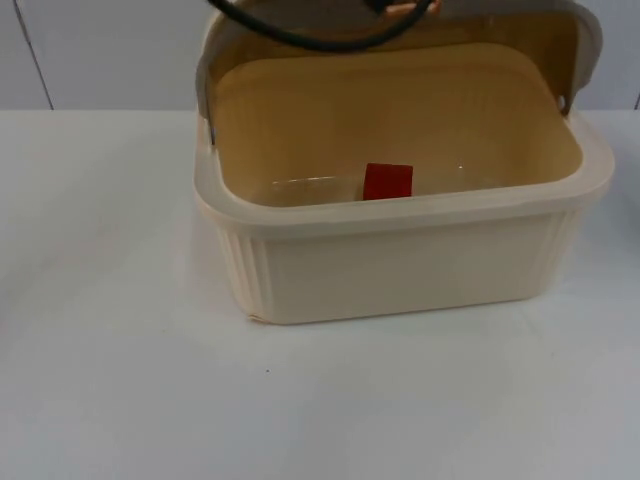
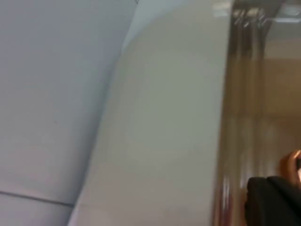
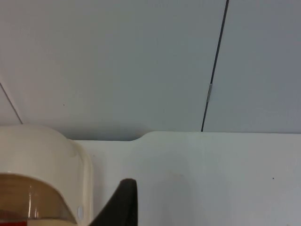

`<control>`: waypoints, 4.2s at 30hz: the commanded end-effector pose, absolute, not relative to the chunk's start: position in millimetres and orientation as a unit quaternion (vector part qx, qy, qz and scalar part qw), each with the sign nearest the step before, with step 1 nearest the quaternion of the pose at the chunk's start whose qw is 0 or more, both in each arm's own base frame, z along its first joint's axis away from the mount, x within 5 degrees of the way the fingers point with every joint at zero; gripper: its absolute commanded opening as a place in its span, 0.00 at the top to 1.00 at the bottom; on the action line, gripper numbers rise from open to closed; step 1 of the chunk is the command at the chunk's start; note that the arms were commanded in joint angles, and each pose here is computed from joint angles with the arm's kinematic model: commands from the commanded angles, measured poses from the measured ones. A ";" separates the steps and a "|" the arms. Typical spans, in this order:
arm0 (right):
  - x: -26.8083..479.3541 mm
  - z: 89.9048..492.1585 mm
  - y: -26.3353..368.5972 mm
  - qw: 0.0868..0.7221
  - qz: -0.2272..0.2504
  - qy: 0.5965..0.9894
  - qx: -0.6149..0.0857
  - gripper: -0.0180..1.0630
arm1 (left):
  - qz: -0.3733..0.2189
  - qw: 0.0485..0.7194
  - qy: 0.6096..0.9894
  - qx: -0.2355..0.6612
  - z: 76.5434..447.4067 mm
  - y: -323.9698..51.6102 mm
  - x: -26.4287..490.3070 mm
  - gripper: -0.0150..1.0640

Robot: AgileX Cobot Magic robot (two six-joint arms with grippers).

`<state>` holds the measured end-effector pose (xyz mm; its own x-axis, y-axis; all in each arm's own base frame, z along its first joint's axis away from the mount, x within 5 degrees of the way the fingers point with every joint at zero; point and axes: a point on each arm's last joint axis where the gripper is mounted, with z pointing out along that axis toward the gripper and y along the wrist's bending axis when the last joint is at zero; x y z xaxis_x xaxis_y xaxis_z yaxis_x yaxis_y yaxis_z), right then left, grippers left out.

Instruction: Open the box lid with the left hand, place the block into the box with the right hand, then close the box lid with the left hand.

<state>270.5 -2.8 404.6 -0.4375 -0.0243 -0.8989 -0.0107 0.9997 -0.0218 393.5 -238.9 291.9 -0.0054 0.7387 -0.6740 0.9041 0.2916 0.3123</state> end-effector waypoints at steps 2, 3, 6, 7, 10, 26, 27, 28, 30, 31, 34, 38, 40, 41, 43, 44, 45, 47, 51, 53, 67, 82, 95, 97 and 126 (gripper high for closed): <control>268.1 408.8 -4.2 0.538 -0.009 0.843 -0.010 0.02 | -0.108 0.376 0.699 0.598 281.0 -244.5 379.3 0.99; 268.1 408.8 -4.2 0.538 -0.009 0.843 -0.010 0.02 | -0.106 0.374 0.699 0.600 277.6 -246.1 377.3 0.99; 268.0 408.6 -4.2 0.537 -0.009 0.843 -0.010 0.02 | -0.109 0.370 0.697 0.604 275.7 -249.5 374.2 0.99; 268.0 408.5 -4.1 0.536 -0.008 0.844 -0.010 0.02 | -0.111 0.370 0.697 0.605 275.7 -251.4 372.9 0.99; 267.9 408.3 -4.1 0.536 -0.008 0.844 -0.010 0.02 | -0.113 0.373 0.692 0.608 279.7 -255.4 368.5 0.99; 268.0 408.5 -4.0 0.536 -0.007 0.844 -0.009 0.02 | -0.113 0.354 0.708 0.600 258.0 -249.6 344.5 0.99; 268.1 408.7 -4.0 0.537 -0.007 0.843 -0.009 0.02 | -0.110 0.360 0.708 0.597 257.3 -249.6 340.4 0.99; 268.1 408.7 -4.0 0.537 -0.007 0.843 -0.009 0.02 | -0.107 0.367 0.709 0.593 256.1 -249.9 337.3 0.99; 268.1 408.8 -4.0 0.538 -0.007 0.843 -0.009 0.02 | -0.098 0.381 0.705 0.590 252.7 -253.1 328.8 0.99; 268.1 408.8 -4.0 0.538 -0.007 0.843 -0.009 0.02 | -0.098 0.381 0.705 0.590 252.7 -253.1 328.8 0.99; 268.0 408.6 -4.0 0.537 -0.007 0.843 -0.009 0.02 | -0.103 0.383 0.707 0.586 245.4 -259.0 321.2 0.99; 267.9 408.3 -3.8 0.535 -0.005 0.845 -0.008 0.02 | -0.096 0.392 0.713 0.574 236.0 -259.8 318.1 0.99; 267.0 408.9 -3.7 0.536 -0.004 0.844 -0.008 0.02 | -0.097 0.385 0.715 0.575 231.1 -258.9 315.6 0.99; 267.0 408.9 -3.7 0.536 -0.004 0.844 -0.008 0.02 | -0.097 0.385 0.715 0.575 231.1 -258.9 315.6 0.99; 265.9 410.4 -3.6 0.539 -0.004 0.842 -0.008 0.02 | -0.112 0.380 0.722 0.568 232.2 -258.6 312.4 0.99; 265.9 410.4 -3.6 0.539 -0.004 0.842 -0.008 0.02 | -0.122 0.378 0.723 0.565 236.2 -258.5 309.7 0.99; 265.9 410.4 -3.6 0.539 -0.004 0.842 -0.008 0.02 | -0.129 0.375 0.721 0.568 241.9 -257.6 305.8 0.99; 265.9 410.4 -3.6 0.539 -0.004 0.842 -0.008 0.02 | -0.139 0.375 0.717 0.571 249.8 -257.7 300.3 0.99; 265.9 410.4 -3.6 0.539 -0.004 0.842 -0.008 0.02 | -0.179 0.396 0.704 0.562 285.4 -257.2 279.2 0.99; 265.9 410.4 -3.6 0.539 -0.004 0.842 -0.008 0.02 | -0.185 0.436 0.681 0.558 318.0 -252.8 263.0 0.99; 264.8 411.6 -0.6 0.541 0.013 0.841 -0.003 0.02 | -0.091 0.652 0.729 0.187 436.9 -74.8 273.2 0.99; 264.9 412.0 6.7 0.544 0.017 0.839 -0.019 0.02 | -0.054 0.582 0.811 0.032 345.1 -15.5 275.1 0.99; 264.0 410.1 7.0 0.534 0.019 0.845 -0.019 0.02 | -0.087 0.504 0.859 0.023 321.2 -21.1 285.2 0.99; 264.0 410.1 7.0 0.534 0.019 0.845 -0.019 0.02 | -0.073 0.506 0.859 0.025 321.1 -19.2 285.5 0.99; 264.1 410.2 6.9 0.534 0.017 0.845 -0.021 0.02 | -0.078 0.478 0.872 0.071 327.1 -33.1 282.1 0.01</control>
